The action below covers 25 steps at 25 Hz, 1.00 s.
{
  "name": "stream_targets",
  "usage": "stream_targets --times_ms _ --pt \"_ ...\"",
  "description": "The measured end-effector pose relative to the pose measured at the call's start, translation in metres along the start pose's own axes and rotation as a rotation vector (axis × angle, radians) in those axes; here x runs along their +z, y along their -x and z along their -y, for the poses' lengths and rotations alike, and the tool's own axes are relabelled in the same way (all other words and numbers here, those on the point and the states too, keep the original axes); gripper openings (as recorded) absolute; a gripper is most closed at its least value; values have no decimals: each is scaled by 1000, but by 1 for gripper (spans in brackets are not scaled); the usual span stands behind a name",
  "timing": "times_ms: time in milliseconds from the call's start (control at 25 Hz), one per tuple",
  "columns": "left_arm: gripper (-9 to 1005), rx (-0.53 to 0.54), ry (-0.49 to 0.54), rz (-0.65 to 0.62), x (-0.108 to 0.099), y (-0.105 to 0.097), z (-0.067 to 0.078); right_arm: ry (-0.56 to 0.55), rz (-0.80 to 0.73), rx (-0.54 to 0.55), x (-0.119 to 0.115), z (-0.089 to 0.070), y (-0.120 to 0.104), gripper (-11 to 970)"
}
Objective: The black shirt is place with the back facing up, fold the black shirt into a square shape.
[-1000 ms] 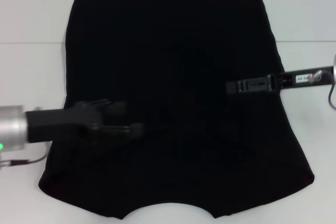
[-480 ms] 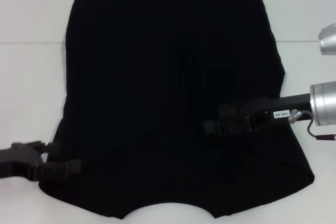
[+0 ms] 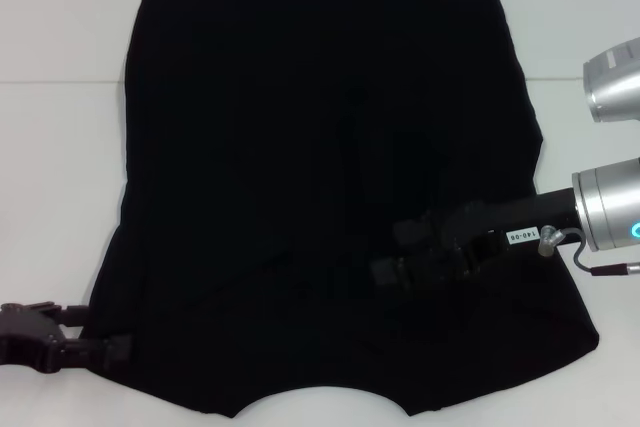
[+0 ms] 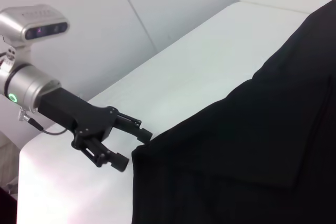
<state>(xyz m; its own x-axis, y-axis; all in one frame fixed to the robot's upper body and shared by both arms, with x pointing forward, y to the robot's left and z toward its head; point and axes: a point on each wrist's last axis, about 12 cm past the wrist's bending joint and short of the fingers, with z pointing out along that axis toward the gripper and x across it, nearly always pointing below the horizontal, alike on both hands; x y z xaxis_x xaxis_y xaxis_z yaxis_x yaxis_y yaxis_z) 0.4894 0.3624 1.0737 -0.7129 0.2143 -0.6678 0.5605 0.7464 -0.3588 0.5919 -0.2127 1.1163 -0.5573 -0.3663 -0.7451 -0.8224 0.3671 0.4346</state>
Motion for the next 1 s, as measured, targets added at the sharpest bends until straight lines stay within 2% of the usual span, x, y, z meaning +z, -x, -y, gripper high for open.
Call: stream_targets --times_ms 800,1000 --pt "889 29 65 -56 5 4 -7 3 31 16 -2 0 3 943" --pt "670 35 66 -57 6 6 -7 2 37 19 -4 0 4 940"
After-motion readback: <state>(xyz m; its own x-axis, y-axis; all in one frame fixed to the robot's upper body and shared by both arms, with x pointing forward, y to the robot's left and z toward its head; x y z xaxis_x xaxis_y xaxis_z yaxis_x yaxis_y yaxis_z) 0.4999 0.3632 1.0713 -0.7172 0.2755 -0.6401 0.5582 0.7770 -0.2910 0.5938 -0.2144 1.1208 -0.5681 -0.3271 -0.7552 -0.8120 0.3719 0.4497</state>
